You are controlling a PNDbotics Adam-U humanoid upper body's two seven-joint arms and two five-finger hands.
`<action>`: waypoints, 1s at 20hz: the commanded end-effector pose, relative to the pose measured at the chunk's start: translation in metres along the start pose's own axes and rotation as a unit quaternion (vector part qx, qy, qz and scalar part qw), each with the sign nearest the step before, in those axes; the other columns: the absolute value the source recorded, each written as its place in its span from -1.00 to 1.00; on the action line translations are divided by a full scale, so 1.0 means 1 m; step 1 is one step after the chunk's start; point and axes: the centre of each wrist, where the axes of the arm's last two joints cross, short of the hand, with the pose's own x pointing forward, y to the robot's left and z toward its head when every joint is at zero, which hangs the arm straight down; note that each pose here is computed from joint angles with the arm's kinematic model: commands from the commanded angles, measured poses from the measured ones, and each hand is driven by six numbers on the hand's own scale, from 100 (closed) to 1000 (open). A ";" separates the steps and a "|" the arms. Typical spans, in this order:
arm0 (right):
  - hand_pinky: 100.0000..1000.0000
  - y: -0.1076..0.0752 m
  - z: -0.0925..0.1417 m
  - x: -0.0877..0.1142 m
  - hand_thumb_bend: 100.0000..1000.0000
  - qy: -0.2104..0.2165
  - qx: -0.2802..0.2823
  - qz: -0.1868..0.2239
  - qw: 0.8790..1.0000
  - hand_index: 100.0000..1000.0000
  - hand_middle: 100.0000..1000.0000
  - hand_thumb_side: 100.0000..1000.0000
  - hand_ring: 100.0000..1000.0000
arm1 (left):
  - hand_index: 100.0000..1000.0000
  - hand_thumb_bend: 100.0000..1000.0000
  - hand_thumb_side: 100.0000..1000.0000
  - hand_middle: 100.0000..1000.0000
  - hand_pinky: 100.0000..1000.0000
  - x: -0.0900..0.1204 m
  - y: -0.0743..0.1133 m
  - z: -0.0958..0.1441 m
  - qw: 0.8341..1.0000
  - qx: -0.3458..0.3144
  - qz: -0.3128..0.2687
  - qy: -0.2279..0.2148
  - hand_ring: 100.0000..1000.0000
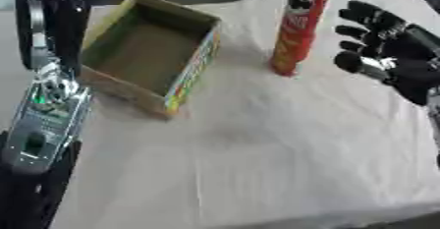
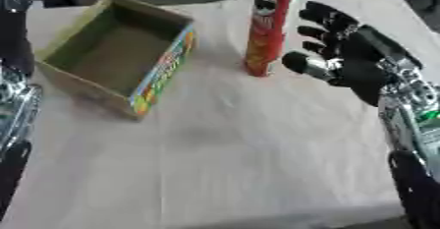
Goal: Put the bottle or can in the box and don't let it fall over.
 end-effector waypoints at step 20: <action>1.00 -0.017 -0.005 0.007 0.21 -0.031 -0.012 0.052 0.998 1.00 1.00 -0.45 1.00 | 0.18 -0.39 0.35 0.62 0.03 0.011 -0.005 -0.015 0.999 0.016 -0.021 -0.047 1.00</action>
